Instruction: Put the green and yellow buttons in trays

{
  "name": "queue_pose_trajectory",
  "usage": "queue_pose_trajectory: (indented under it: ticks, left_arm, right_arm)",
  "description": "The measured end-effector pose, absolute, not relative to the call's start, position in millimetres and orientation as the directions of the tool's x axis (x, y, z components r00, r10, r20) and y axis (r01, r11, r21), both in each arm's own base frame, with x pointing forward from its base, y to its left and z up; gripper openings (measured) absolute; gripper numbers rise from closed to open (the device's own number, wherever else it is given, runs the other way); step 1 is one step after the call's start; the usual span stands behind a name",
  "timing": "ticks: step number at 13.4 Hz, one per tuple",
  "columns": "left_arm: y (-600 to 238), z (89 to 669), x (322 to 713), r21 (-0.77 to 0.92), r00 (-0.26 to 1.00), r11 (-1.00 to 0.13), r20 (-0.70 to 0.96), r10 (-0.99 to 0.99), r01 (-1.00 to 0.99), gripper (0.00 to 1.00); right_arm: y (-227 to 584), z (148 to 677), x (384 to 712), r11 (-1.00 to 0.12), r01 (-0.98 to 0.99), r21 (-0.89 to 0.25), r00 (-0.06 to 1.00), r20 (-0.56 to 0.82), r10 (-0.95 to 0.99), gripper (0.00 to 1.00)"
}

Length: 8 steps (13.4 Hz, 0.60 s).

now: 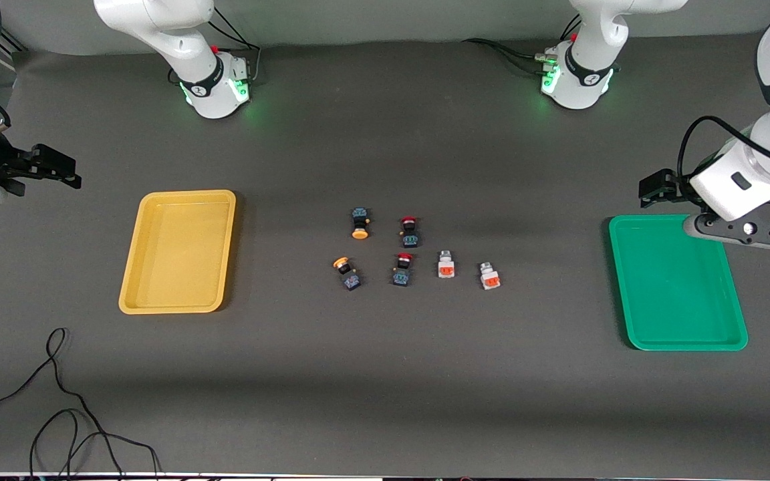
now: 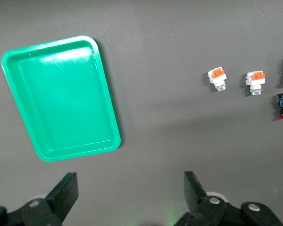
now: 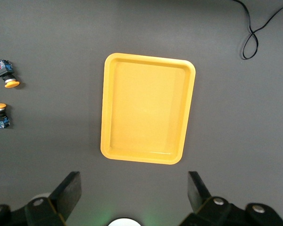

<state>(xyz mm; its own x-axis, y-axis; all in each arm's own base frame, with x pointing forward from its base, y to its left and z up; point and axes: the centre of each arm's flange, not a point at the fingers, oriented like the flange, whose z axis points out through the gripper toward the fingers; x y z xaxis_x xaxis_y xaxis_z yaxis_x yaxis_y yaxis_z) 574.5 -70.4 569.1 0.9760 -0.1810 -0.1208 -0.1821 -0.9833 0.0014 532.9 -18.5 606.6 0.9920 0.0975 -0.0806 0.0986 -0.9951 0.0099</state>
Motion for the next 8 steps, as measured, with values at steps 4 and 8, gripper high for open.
queue_pose_trajectory:
  ticks: [4,8]
  left_arm:
    - [-70.6,568.0,575.0,0.003,0.976,-0.983,-0.123,-0.182,-0.183,1.00]
    - [-70.5,568.0,575.0,0.003,0.975,-0.983,-0.123,-0.184,-0.185,1.00]
  right_arm:
    - [-18.5,606.5,532.9,-0.995,0.099,0.010,0.992,-0.081,0.097,1.00]
    - [-10.6,604.0,534.3,-0.994,0.107,-0.011,0.991,-0.083,0.108,1.00]
